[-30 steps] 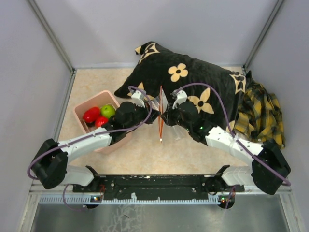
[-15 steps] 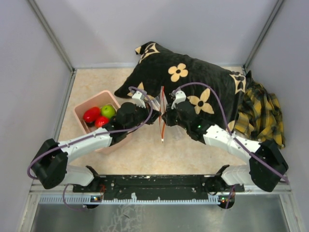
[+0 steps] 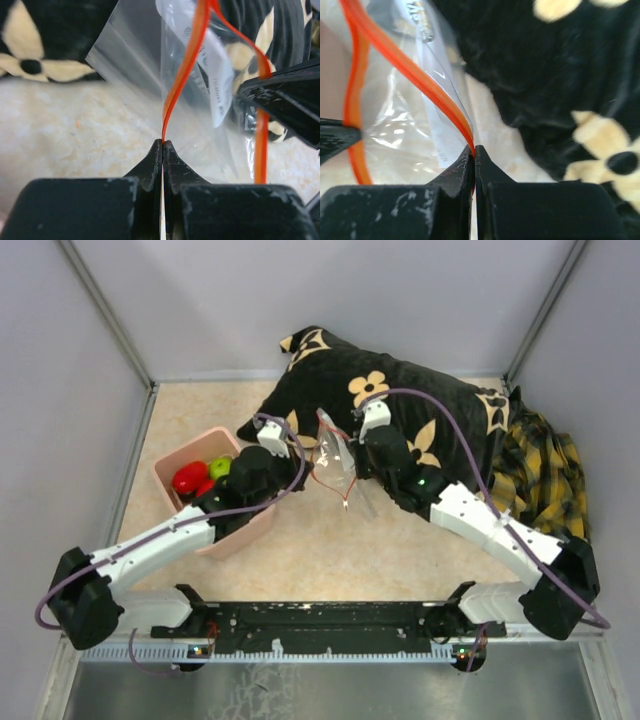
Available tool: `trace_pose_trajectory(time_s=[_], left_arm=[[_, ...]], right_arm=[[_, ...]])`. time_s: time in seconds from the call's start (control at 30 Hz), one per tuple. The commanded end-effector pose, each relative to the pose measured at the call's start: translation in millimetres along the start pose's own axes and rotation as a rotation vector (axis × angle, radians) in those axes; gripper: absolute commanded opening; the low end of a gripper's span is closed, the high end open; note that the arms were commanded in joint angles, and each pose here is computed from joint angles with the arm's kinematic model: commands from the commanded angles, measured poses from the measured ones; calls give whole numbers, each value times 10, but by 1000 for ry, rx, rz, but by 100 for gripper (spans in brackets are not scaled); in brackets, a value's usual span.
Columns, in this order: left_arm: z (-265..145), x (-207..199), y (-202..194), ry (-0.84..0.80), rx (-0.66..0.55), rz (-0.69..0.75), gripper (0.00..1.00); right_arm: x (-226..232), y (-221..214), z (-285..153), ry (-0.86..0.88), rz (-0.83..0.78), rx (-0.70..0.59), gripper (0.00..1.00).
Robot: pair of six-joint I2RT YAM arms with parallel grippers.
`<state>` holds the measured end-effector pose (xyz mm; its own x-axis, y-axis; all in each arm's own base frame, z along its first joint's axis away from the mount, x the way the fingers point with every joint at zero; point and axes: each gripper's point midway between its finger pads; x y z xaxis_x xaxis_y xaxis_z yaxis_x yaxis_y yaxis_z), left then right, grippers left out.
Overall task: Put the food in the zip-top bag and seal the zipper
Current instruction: Open the zipper of the food storage bag.
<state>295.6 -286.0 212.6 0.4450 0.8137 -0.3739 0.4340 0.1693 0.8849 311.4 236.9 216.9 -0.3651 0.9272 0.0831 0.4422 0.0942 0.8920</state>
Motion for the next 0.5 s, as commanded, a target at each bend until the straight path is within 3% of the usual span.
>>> trace_pose_trajectory(time_s=[0.0, 0.2, 0.47], left_arm=[[-221, 104, 368, 96, -64, 89, 0], [-445, 173, 585, 147, -96, 123, 0], [-516, -199, 581, -67, -127, 19, 0]], right_arm=[[-337, 555, -347, -161, -112, -110, 0], [-218, 917, -547, -81, -144, -186, 0], [351, 755, -379, 170, -131, -134, 0]])
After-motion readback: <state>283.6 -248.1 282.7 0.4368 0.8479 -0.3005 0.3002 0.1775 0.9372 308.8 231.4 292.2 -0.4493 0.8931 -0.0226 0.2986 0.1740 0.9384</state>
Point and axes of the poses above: each gripper's point midway between its finger pads, its own z axis out along the fingers, its own x axis along the line the jaws close on, y = z × x, and after that the axes turned 1 degree about z, right-handed
